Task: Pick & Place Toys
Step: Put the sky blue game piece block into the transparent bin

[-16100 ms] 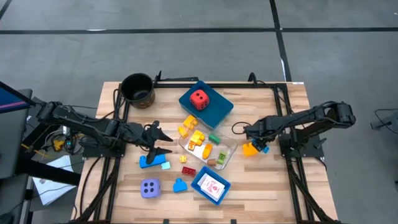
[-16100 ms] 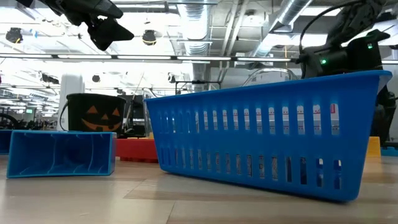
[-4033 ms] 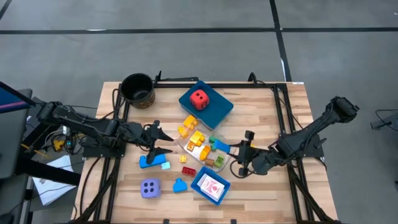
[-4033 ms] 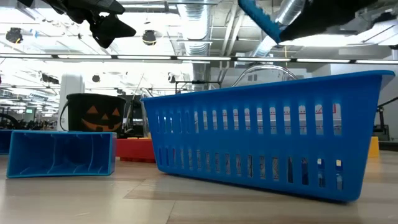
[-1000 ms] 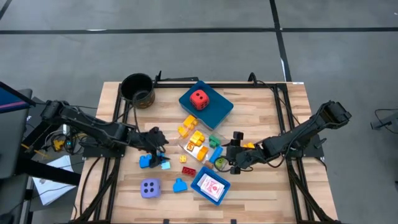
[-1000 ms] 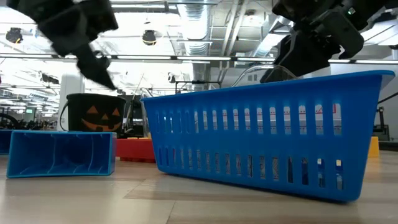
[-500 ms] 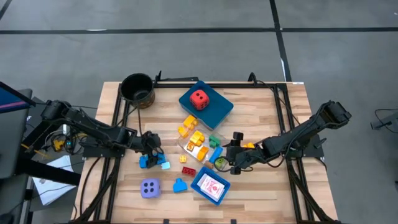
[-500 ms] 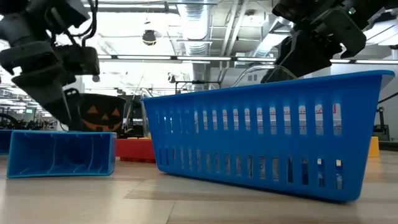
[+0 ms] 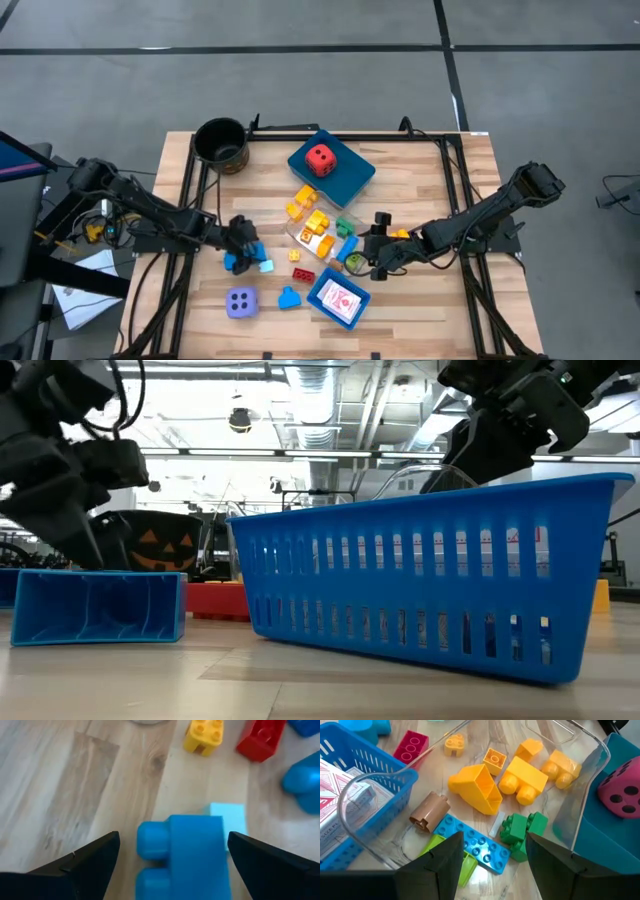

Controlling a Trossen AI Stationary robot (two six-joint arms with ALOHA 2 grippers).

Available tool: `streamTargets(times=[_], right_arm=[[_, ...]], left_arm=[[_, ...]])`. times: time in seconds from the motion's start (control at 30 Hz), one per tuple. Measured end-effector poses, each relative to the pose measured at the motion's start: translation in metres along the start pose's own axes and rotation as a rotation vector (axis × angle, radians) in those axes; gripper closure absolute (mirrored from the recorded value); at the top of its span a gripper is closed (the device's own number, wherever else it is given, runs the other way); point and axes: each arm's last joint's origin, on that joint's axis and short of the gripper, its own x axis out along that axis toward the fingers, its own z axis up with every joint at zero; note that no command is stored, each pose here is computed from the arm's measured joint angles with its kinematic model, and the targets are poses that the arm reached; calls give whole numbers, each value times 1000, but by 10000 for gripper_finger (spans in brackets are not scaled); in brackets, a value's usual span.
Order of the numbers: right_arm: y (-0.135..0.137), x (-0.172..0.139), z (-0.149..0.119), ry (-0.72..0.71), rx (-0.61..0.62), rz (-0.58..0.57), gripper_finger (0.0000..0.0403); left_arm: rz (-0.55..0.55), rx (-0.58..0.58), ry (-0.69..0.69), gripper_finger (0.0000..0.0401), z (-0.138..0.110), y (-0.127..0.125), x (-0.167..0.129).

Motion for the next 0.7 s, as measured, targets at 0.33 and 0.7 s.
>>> streamTargets(times=[0.33,0.7], right_arm=[[0,0,0,1,0,0,198],[0,0,0,4,-2,0,198]], left_arm=[[60,30,-10,37,-13,7,4],[115,24,-42,98,-11,10,4]])
